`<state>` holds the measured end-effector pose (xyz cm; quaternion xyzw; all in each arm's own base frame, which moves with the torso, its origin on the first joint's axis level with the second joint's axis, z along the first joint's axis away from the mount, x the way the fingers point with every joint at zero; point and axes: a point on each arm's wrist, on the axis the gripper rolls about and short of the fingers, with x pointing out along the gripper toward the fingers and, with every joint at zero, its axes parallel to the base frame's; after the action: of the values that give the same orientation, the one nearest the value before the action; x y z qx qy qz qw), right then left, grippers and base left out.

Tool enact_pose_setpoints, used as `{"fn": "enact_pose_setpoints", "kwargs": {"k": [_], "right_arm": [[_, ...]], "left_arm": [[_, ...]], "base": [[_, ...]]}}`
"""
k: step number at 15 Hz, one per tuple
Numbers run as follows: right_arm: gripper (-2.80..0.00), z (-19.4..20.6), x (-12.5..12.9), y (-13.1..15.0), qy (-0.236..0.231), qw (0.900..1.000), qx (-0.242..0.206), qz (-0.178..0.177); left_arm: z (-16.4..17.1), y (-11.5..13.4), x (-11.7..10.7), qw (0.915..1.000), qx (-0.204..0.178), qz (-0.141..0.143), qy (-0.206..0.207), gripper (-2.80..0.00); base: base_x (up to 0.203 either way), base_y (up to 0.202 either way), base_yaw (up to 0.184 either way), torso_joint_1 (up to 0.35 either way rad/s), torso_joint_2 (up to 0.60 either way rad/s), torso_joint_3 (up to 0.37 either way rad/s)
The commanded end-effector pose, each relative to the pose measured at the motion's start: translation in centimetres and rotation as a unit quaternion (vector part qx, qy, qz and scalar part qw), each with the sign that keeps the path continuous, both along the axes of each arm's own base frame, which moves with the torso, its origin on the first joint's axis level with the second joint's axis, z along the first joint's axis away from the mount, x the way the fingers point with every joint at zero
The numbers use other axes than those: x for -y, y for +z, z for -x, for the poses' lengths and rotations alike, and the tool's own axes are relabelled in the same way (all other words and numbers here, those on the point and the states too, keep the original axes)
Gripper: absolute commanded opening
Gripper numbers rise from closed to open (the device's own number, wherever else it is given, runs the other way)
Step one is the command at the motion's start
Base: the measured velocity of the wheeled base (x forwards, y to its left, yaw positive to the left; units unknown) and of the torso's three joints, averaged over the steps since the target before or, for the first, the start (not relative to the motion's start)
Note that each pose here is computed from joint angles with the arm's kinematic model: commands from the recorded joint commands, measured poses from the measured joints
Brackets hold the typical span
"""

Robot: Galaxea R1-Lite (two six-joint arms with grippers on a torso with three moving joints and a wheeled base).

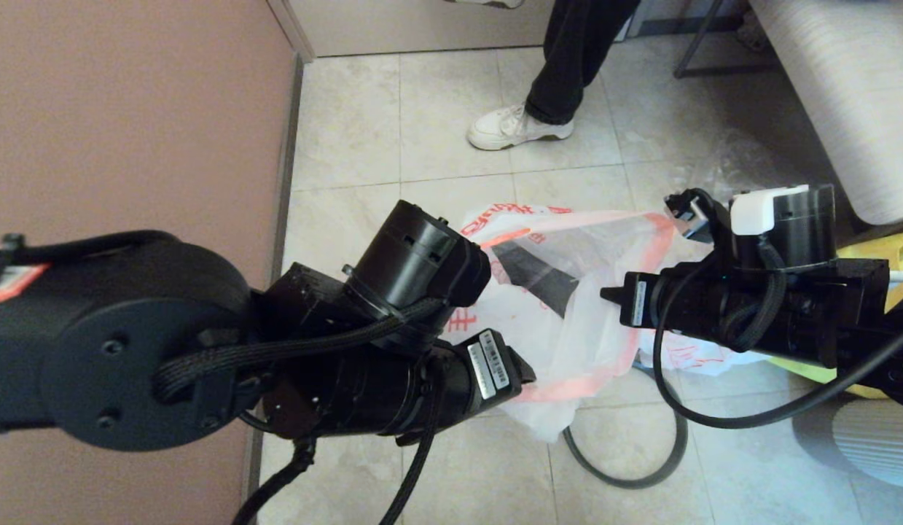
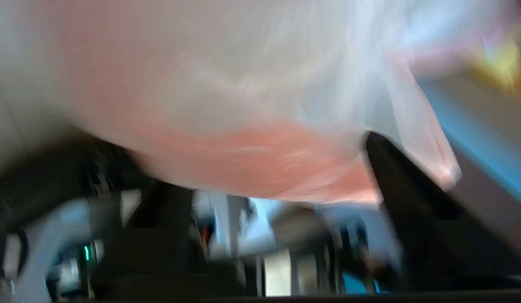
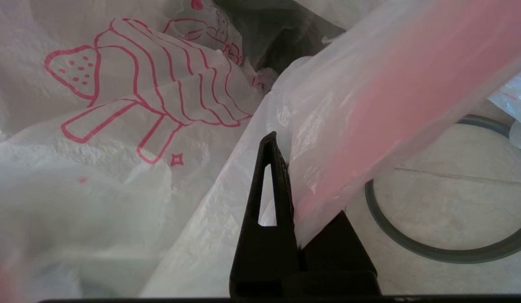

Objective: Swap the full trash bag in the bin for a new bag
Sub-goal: Put the new garbage bag on the trash can

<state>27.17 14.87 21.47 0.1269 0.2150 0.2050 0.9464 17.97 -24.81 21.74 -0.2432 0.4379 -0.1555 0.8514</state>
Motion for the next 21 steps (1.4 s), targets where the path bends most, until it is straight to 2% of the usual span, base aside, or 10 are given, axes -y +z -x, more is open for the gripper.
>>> {"fn": "enact_pose_setpoints", "kwargs": {"k": [1,3,5,8,11,12,13,15,17,21], "right_arm": [[-2.80,0.0,-0.1,0.1,0.001,1.000,0.001,-0.002],[-2.80,0.0,-0.1,0.1,0.001,1.000,0.002,-0.002],[-2.80,0.1,0.1,0.3,0.000,1.000,0.004,-0.004],[-2.80,0.5,0.3,1.2,-0.002,1.000,0.016,-0.012],[-2.80,-0.2,0.4,3.5,-0.008,0.998,0.050,-0.031],[-2.80,-0.2,0.7,4.2,-0.011,0.998,0.059,-0.036],[-2.80,0.2,1.3,4.8,-0.015,0.997,0.064,-0.038],[-2.80,0.8,2.1,4.4,-0.021,0.999,0.035,-0.022],[-2.80,1.3,2.0,2.6,-0.012,1.000,0.003,-0.007],[-2.80,2.4,1.2,-1.9,0.015,0.999,-0.047,0.014]], "left_arm": [[-1.1,-0.6,0.7,0.9994,0.017,-0.008,0.030,-2.80],[-1.1,-0.1,0.4,0.9990,0.027,0.002,0.035,-2.80],[-2.3,-0.6,0.1,0.9984,0.022,-0.006,0.052,-2.80],[-5.7,-0.7,-1.6,0.9942,0.028,-0.006,0.104,-2.80],[-9.0,2.1,-2.9,0.9892,0.077,0.014,0.124,-2.80],[-9.5,3.2,-3.1,0.9885,0.092,0.021,0.118,-2.80],[-9.9,3.4,-3.1,0.9895,0.095,0.015,0.108,-2.80],[-10.4,1.4,-3.0,0.9922,0.064,-0.020,0.105,-2.80],[-10.7,-1.6,-3.8,0.9917,0.025,-0.055,0.114,-2.80],[-9.8,-6.8,-6.1,0.9885,0.000,-0.078,0.129,-2.80]], "base": [[0.000,0.000,0.000,0.000,0.00,0.000],[0.000,0.000,0.000,0.000,0.00,0.000],[0.000,0.000,0.000,0.000,0.00,0.000],[0.000,0.000,0.000,0.000,0.00,0.000],[0.000,0.000,0.000,0.000,0.00,0.000],[0.000,0.000,0.000,0.000,0.00,0.000],[0.000,0.000,0.000,0.000,0.00,0.000],[0.000,0.000,0.000,0.000,0.00,0.000],[0.000,0.000,0.000,0.000,0.00,0.000],[0.000,0.000,0.000,0.000,0.00,0.000]]}}
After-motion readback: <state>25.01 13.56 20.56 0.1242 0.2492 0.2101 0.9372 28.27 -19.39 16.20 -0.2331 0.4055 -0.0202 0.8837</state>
